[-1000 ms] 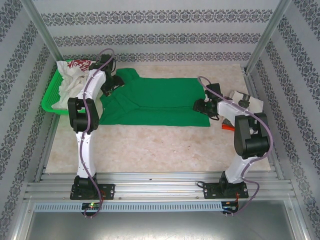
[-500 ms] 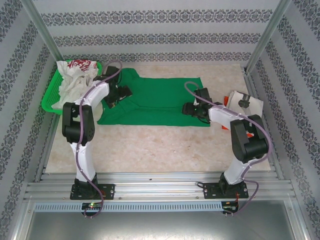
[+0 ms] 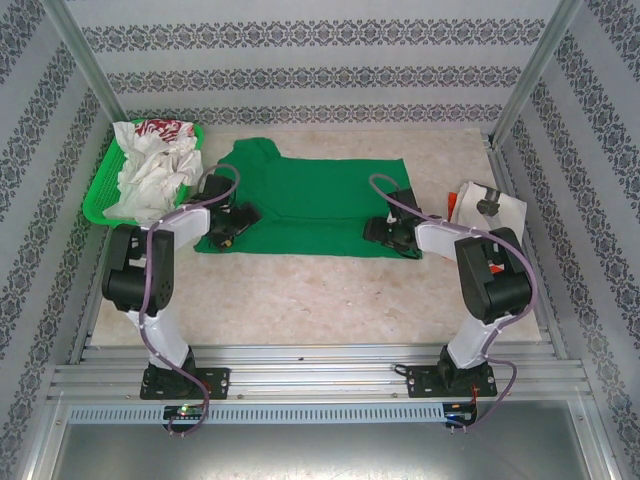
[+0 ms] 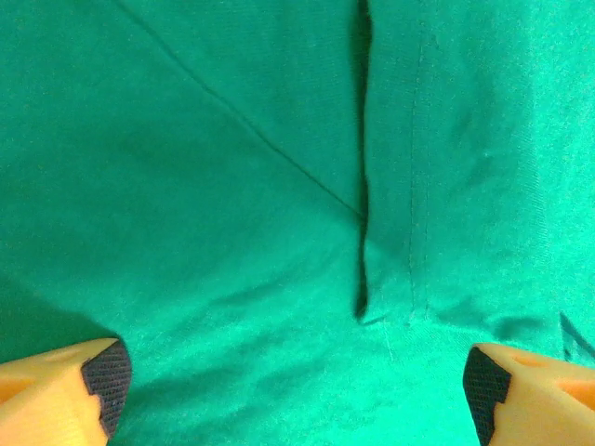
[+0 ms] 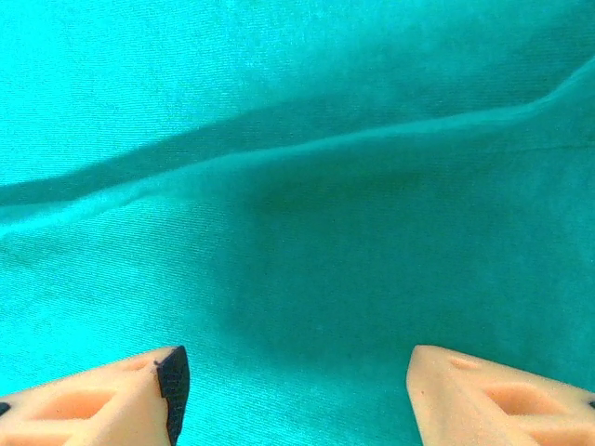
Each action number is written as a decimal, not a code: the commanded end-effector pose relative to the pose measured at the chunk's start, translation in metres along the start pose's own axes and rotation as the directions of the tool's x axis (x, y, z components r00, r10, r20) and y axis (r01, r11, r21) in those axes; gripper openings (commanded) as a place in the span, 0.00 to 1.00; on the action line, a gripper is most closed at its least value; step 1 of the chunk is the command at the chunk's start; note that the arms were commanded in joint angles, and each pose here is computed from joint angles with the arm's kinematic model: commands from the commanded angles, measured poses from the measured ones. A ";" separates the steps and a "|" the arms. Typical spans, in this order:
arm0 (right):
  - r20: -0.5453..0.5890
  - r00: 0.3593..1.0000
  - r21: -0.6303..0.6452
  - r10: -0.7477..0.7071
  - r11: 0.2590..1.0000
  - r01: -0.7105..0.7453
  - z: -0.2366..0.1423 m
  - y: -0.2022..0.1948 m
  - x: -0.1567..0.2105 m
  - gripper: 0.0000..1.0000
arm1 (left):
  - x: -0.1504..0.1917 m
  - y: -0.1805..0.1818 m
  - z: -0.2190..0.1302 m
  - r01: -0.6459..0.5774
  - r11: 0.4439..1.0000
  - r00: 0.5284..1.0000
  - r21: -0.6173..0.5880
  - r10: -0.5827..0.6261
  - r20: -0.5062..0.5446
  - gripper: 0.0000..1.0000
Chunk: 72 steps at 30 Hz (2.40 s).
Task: Fold and stack the t-shirts
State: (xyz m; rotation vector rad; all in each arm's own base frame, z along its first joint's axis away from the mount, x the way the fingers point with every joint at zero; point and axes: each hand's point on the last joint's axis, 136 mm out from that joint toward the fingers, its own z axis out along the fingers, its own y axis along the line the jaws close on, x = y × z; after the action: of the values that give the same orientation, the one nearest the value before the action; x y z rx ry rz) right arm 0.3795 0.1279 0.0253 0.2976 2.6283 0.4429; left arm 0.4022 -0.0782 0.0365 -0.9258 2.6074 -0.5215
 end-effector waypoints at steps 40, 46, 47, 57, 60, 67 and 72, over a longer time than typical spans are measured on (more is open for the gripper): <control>0.253 0.967 0.002 -0.028 1.000 0.029 -0.083 0.025 -0.062 0.64 | -0.071 -0.042 -0.048 0.011 0.989 0.993 -0.146 0.006 0.117 0.73; 0.247 0.969 -0.014 -0.008 1.000 0.012 -0.073 0.025 -0.079 0.64 | -0.120 -0.036 -0.029 0.002 0.952 0.987 -0.306 0.047 0.152 0.55; 0.243 0.970 -0.016 -0.004 1.000 0.008 -0.071 0.024 -0.080 0.64 | -0.126 -0.034 -0.025 0.013 0.944 0.988 -0.330 0.040 0.152 0.52; 0.227 0.973 0.003 0.030 0.999 -0.032 -0.067 0.002 -0.075 0.64 | -0.155 -0.026 0.019 0.099 0.912 0.990 -0.397 -0.050 0.132 0.41; 0.225 0.974 0.002 0.035 0.999 -0.037 -0.067 0.000 -0.075 0.64 | -0.158 -0.027 0.031 0.104 0.912 0.991 -0.397 -0.062 0.118 0.40; 0.219 0.975 -0.005 0.042 0.999 -0.042 -0.064 -0.003 -0.076 0.64 | -0.168 -0.025 0.046 0.132 0.917 0.988 -0.376 -0.090 0.129 0.38; 0.208 0.977 -0.012 0.047 0.999 -0.045 -0.060 -0.002 -0.074 0.64 | -0.168 -0.019 0.059 0.149 0.921 0.987 -0.361 -0.118 0.107 0.34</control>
State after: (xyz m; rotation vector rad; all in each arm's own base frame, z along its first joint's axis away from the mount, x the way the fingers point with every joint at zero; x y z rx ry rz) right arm 0.4156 0.0909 0.1129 0.3981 2.4068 0.4066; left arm 0.5649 -0.0048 0.0300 -1.1530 2.6146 -0.0098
